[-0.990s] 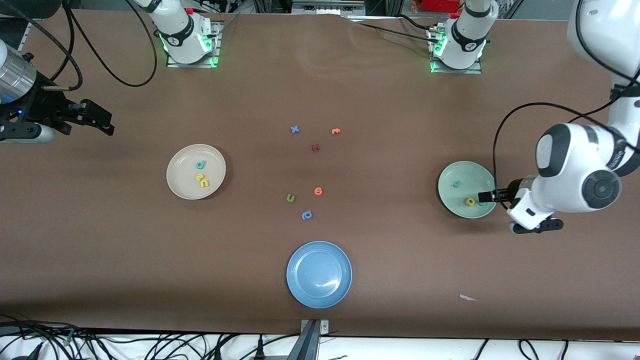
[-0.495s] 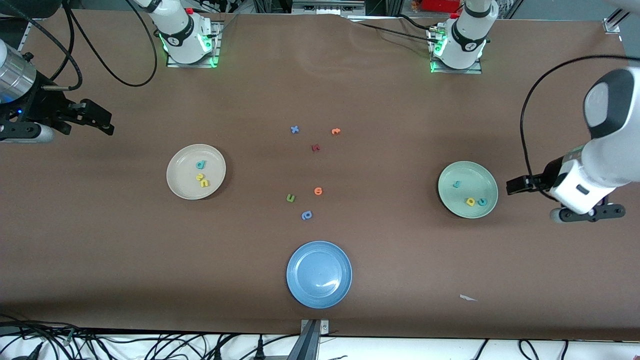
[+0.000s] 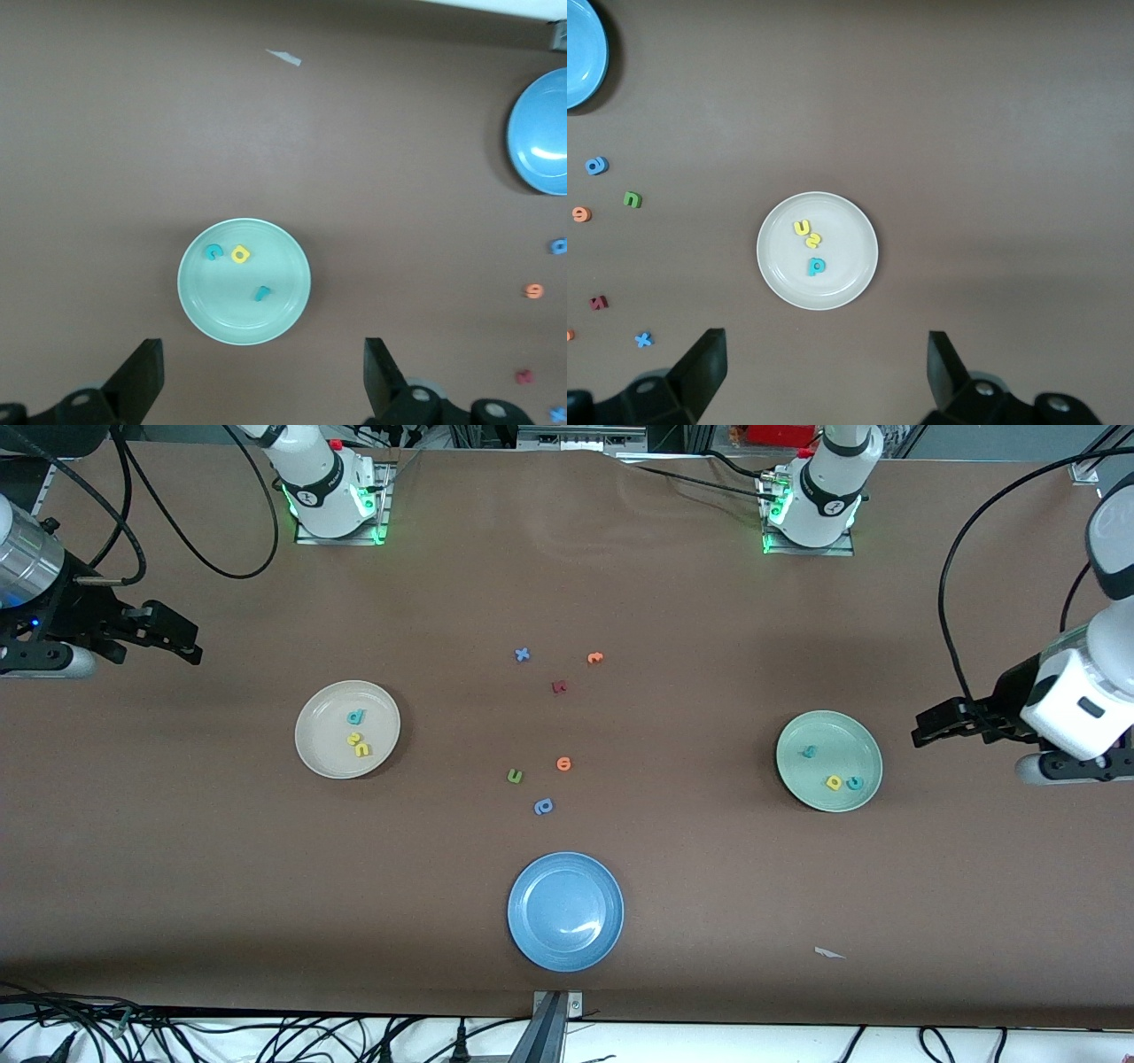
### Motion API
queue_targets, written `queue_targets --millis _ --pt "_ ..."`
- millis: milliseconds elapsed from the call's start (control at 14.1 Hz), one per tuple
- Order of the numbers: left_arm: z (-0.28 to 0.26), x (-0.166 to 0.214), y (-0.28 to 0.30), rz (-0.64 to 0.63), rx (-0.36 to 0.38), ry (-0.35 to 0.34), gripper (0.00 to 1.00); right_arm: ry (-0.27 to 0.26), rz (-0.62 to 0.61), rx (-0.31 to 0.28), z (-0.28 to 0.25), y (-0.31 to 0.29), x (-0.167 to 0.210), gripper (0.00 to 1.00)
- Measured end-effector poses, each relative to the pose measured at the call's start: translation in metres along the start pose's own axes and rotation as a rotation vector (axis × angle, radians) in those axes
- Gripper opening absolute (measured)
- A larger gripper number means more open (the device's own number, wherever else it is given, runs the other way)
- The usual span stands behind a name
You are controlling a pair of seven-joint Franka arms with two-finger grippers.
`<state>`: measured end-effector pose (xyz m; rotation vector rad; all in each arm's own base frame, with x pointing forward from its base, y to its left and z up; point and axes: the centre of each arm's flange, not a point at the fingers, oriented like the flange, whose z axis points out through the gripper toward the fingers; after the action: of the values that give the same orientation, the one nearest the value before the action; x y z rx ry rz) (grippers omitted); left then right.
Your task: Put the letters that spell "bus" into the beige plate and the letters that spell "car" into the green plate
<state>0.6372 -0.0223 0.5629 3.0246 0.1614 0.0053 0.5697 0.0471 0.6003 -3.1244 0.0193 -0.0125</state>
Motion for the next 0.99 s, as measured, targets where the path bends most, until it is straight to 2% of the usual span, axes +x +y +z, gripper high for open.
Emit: queue_targets --millis 212,990 --pt "-0.020 -0.008 -0.009 0.018 0.001 0.024 0.99 0.000 0.000 0.000 0.000 0.000 0.000 1.00" --pt "-0.023 -0.011 -0.014 0.143 0.002 0.026 1.00 -0.001 0.000 0.000 0.000 0.000 0.000 1.00"
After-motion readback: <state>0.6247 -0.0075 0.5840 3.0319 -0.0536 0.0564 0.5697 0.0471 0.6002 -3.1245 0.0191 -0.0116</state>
